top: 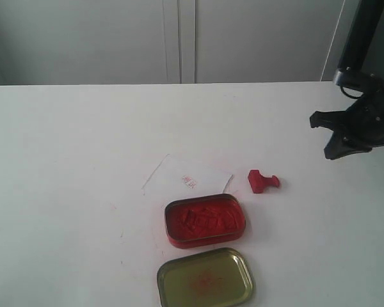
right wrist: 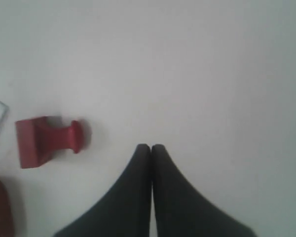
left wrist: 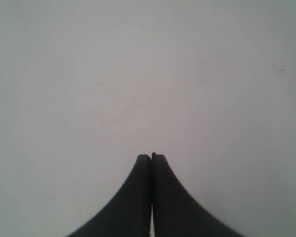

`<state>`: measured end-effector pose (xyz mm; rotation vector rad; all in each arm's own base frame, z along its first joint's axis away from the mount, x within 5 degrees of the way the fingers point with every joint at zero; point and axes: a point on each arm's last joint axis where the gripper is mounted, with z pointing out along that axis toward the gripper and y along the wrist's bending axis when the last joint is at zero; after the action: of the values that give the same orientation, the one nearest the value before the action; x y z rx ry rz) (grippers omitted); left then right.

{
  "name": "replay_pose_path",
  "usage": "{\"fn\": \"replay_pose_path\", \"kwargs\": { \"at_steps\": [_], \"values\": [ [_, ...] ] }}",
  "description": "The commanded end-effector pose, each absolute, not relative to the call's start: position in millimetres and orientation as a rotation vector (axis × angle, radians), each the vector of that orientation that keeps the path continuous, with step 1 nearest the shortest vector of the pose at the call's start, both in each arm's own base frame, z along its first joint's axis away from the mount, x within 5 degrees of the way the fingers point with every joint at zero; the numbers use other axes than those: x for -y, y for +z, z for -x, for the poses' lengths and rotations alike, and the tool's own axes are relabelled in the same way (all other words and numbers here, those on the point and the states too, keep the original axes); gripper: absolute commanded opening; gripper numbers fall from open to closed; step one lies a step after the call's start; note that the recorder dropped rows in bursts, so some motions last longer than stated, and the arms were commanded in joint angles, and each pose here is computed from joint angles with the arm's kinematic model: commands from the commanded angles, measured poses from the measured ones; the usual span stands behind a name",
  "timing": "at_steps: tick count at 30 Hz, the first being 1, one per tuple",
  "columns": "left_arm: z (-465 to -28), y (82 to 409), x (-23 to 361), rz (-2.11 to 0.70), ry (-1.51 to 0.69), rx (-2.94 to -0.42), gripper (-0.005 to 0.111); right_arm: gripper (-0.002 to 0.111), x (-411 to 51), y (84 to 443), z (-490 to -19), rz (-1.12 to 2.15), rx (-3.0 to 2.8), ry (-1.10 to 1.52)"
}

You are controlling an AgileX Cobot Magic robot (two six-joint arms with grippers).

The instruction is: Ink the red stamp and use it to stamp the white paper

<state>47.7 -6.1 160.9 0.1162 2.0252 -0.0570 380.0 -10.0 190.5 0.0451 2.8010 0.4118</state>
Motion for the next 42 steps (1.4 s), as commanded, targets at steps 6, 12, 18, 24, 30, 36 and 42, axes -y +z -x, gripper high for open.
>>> {"fn": "replay_pose_path", "kwargs": {
  "at_steps": [6,12,18,24,30,36,42],
  "values": [
    [-47,157,6,-0.116,-0.058,-2.048,0.000,0.000,18,216,-355,-0.116,-2.786,0.252],
    [-47,157,6,-0.116,-0.058,-2.048,0.000,0.000,17,231,-331,-0.110,-2.724,0.218],
    [-47,157,6,-0.116,-0.058,-2.048,0.000,0.000,16,252,-305,-0.108,-2.601,0.177],
    [-47,157,6,-0.116,-0.058,-2.048,0.000,0.000,18,275,-276,-0.056,-2.485,0.088],
    [-47,157,6,-0.116,-0.058,-2.048,0.000,0.000,18,302,-242,0.005,-2.365,-0.004],
    [-47,157,6,-0.116,-0.058,-2.048,0.000,0.000,19,324,-204,0.045,-2.213,-0.111],
    [-47,157,6,-0.116,-0.058,-2.048,0.000,0.000,16,336,-161,0.074,-2.045,-0.170]
  ]
}}
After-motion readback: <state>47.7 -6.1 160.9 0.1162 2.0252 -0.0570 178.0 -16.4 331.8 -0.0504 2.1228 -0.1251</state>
